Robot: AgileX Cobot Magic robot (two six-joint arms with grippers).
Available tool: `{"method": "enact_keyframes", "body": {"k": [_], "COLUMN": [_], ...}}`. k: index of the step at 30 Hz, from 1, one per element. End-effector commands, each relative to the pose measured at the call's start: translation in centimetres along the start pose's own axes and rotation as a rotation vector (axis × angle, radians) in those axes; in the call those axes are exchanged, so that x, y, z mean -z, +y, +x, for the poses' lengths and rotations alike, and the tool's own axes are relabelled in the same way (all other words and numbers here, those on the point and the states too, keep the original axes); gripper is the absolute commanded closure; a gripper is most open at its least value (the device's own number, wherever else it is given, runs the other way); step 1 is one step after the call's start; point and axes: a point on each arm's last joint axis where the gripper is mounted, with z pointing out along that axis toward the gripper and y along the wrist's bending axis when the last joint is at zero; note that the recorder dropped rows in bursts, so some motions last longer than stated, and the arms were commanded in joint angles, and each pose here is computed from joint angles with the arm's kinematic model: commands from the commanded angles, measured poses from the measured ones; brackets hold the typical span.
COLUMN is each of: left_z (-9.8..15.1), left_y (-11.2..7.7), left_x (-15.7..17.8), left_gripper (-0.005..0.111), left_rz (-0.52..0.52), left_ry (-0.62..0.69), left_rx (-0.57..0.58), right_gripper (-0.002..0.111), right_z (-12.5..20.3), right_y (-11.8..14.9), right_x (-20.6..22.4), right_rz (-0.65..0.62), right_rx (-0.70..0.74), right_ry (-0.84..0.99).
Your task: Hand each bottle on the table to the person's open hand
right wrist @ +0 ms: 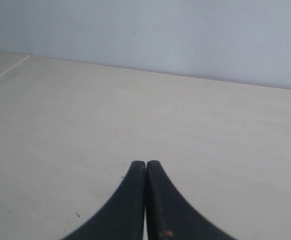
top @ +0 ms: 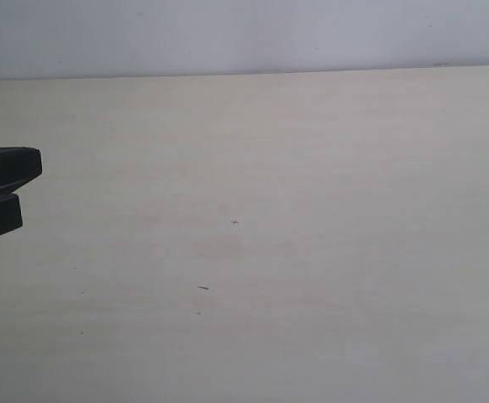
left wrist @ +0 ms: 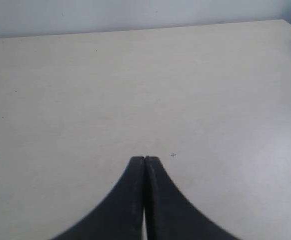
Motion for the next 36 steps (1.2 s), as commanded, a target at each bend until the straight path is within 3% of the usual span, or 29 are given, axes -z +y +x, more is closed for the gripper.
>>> {"method": "enact_keyframes", "body": {"k": [1,21,29,36], "left_z": [0.0,0.0,0.0,0.0], "left_y": [0.1,0.1,0.1,0.1], "left_x": [0.1,0.1,0.1,0.1], "left_gripper": [0.107,0.107,0.107,0.107], "left_rz": [-0.002,-0.002,-0.002,-0.002], "left_ry": [-0.017,-0.017,-0.017,-0.017], "left_rx": [-0.001,-0.001,-0.001,-0.001], "right_gripper": [0.108,0.108,0.108,0.108], "right_z": [0.1,-0.1,3.2,6.6], "right_y": [0.0,-0.3,-1.0,-1.2], "right_x": [0.1,1.3,4.9,5.4], "right_rz": [-0.004,0.056,0.236,0.313], "right_rx": [-0.001,0.054,0.123,0.136], "right_ry": [-0.003,-0.098,-0.408,-0.494]}}
